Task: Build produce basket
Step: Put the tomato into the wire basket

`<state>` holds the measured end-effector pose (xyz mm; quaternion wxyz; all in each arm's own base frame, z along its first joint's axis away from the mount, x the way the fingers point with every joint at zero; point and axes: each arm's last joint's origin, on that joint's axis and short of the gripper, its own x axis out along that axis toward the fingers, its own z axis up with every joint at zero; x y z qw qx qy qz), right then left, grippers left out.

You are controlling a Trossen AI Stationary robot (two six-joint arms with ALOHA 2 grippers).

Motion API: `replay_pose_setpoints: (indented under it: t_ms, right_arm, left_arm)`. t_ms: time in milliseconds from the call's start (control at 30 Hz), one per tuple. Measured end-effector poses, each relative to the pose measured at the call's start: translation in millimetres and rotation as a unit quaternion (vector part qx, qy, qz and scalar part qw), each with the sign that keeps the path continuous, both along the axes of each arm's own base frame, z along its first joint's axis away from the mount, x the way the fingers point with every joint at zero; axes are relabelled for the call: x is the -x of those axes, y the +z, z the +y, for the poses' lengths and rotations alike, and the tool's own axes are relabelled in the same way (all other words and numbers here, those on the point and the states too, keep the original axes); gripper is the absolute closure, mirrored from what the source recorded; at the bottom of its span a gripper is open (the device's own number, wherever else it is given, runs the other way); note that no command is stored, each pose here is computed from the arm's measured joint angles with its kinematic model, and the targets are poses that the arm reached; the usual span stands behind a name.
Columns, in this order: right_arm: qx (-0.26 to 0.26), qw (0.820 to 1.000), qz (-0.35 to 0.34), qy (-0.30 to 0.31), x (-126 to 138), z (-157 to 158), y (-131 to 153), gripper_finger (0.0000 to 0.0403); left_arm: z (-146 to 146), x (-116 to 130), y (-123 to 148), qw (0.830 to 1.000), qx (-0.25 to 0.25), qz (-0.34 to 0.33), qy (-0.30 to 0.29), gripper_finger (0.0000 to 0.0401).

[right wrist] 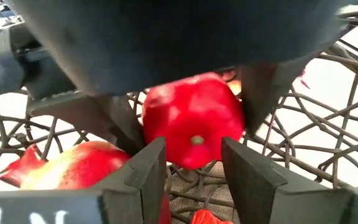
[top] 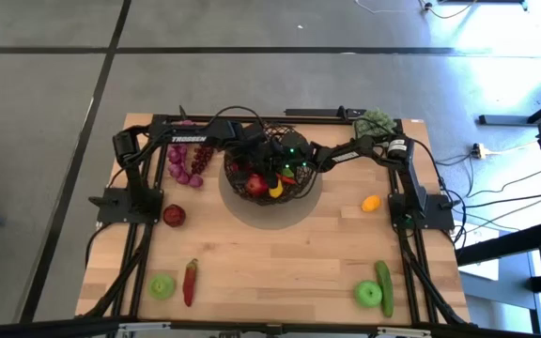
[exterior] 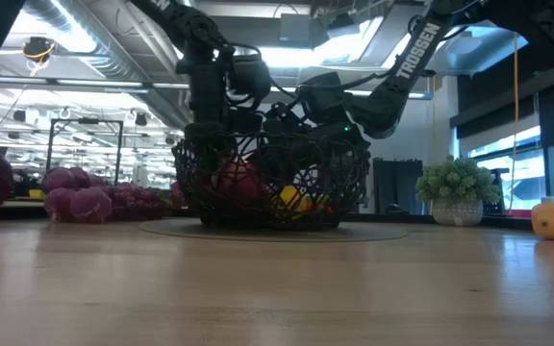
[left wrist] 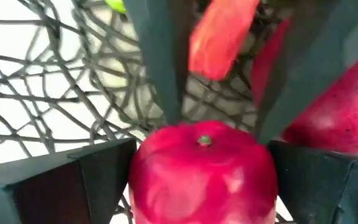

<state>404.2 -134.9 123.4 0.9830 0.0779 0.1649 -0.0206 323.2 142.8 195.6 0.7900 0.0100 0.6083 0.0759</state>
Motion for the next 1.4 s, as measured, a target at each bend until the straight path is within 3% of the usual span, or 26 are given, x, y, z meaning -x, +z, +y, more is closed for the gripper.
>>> replay_pose_setpoints:
  t_ms: [267,533,1000,1400]
  right_arm:
    - [0.0,1.0,0.0,0.0,0.1,-0.2,0.2,0.0248]
    - [0.001,1.0,-0.001,-0.001,0.0,-0.2,0.7,0.0248]
    - [0.001,1.0,-0.001,-0.001,-0.1,-0.1,0.6,0.0248]
    - [0.0,1.0,-0.001,0.0,-0.1,-0.1,0.6,0.0248]
  left_arm:
    - [2.5,3.0,-1.7,1.0,0.003,0.011,-0.008,0.0006]
    - [6.6,6.3,0.0,0.999,-0.02,0.026,0.006,0.0007]
    - [0.0,9.1,55.0,0.999,-0.037,0.021,0.002,0.0002]
    - [-35.8,22.5,96.8,1.0,-0.007,-0.021,-0.008,0.0002]
